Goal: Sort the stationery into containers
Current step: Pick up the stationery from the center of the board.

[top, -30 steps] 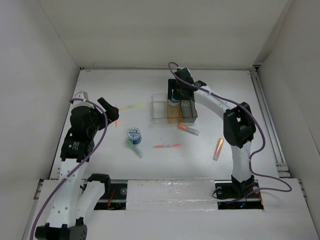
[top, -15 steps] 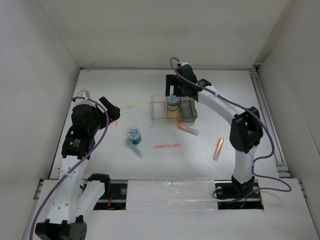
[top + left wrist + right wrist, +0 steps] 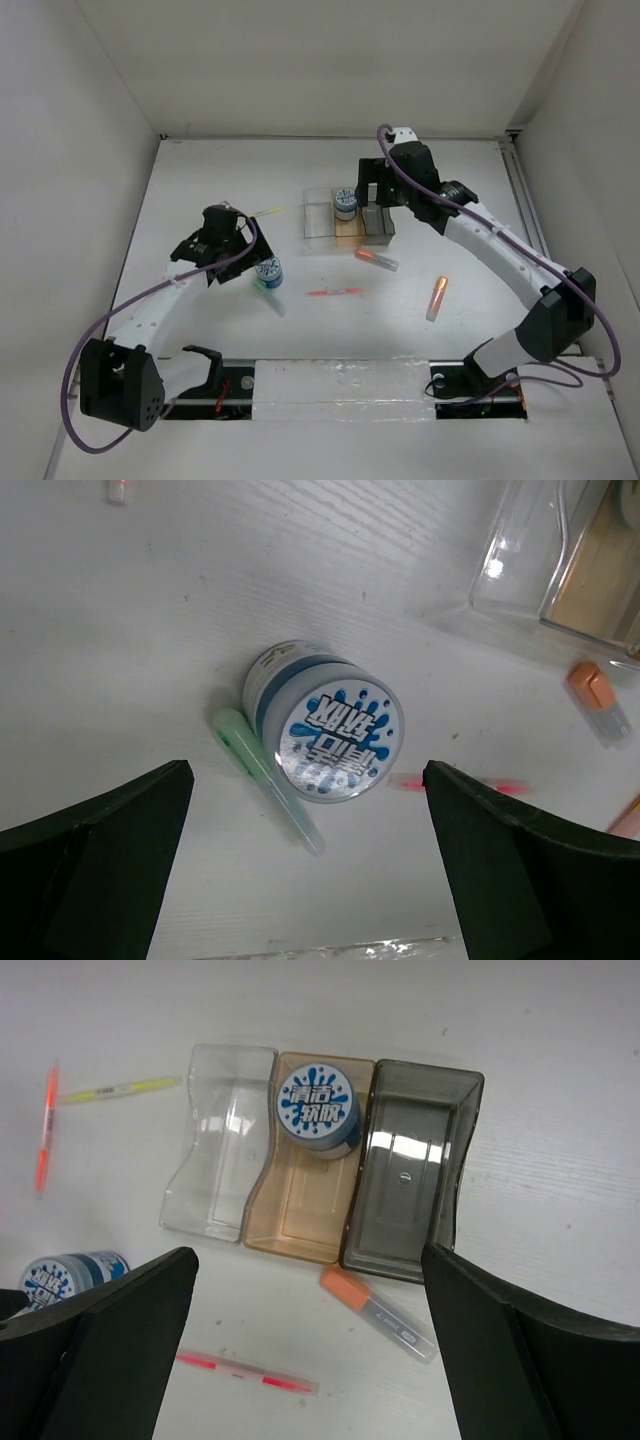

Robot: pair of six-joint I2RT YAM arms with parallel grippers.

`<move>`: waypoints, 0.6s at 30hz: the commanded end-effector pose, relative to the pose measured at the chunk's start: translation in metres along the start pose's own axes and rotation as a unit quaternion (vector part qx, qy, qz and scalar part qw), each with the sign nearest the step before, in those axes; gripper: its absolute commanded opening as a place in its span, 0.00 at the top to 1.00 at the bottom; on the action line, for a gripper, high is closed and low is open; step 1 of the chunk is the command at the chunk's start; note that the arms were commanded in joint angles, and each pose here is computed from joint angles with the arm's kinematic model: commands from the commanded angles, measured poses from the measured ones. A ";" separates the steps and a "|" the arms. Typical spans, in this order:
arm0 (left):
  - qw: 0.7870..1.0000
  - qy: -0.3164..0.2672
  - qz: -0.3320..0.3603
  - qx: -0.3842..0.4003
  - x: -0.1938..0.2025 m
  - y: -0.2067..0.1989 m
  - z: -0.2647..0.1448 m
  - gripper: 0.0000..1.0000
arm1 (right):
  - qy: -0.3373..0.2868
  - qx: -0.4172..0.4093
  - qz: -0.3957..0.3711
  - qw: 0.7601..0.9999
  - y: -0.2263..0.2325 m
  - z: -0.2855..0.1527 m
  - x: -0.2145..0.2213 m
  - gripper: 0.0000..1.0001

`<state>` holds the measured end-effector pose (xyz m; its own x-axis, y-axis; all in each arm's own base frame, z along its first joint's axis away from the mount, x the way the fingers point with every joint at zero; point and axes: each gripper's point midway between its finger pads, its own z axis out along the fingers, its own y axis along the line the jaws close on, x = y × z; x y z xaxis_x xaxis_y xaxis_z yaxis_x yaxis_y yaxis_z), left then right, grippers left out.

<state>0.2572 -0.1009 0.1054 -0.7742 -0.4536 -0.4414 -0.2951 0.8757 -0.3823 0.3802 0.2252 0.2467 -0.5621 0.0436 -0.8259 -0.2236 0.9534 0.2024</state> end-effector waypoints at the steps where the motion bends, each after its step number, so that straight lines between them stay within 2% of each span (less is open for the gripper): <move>1: 1.000 -0.020 -0.005 0.008 -0.005 -0.014 -0.002 0.00 | -0.011 -0.007 -0.009 1.000 0.000 -0.009 -0.002 0.00; 6: 0.999 -0.010 0.003 -0.038 0.011 -0.009 0.009 0.00 | -0.008 -0.018 -0.008 1.000 0.000 -0.019 0.003 0.00; 18: 0.998 0.004 0.022 -0.061 0.012 -0.005 0.034 0.00 | -0.008 -0.023 -0.011 1.000 0.002 -0.026 0.008 0.00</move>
<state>0.2617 -0.1193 0.0724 -0.7997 -0.4234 -0.4256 -0.3283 0.9020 -0.2804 0.3589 0.2164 0.2369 -0.5849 0.0217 -0.8108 -0.2395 0.9504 0.1983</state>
